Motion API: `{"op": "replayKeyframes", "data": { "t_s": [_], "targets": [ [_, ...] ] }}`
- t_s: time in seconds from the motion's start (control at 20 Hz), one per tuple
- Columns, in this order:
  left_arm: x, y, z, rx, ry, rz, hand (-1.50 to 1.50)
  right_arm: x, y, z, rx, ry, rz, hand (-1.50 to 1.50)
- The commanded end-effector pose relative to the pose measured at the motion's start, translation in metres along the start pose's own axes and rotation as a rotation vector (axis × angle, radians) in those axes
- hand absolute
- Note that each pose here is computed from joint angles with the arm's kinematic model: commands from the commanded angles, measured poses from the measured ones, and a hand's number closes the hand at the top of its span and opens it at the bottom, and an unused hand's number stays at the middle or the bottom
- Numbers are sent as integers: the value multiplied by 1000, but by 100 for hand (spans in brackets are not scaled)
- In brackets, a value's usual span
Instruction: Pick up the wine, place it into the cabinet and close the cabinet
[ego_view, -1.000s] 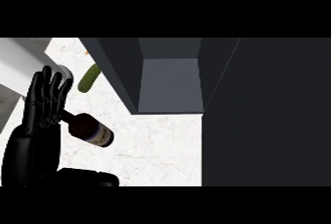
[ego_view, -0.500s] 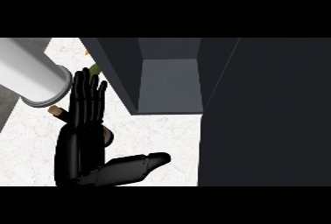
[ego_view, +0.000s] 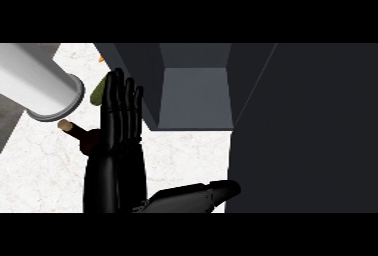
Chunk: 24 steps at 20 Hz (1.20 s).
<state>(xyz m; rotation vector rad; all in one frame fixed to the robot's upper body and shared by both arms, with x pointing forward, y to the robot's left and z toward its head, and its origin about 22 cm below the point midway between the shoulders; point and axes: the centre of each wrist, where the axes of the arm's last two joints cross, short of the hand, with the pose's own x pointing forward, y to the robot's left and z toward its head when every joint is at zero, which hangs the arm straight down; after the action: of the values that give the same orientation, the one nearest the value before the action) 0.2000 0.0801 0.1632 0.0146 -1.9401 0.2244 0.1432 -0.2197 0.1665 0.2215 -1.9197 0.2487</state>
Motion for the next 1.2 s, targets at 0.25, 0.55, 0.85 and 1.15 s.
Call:
{"op": "replayKeyframes", "data": {
  "t_s": [0.25, 0.55, 0.85, 1.15],
  "targets": [
    [27, -11, 11, 63, 7, 41, -150, 16, 4, 4, -15, -3, 9, -150],
    [32, 12, 1, 119, 9, -26, -150, 38, 8, 7, -13, 1, -2, -150],
    [48, 44, 19, 170, 0, -40, -150, 31, 2, 1, -1, -5, 27, -150],
    [42, 59, 4, 201, 12, -71, -150, 48, 16, -4, -20, -22, 15, -150]
  ]
}}
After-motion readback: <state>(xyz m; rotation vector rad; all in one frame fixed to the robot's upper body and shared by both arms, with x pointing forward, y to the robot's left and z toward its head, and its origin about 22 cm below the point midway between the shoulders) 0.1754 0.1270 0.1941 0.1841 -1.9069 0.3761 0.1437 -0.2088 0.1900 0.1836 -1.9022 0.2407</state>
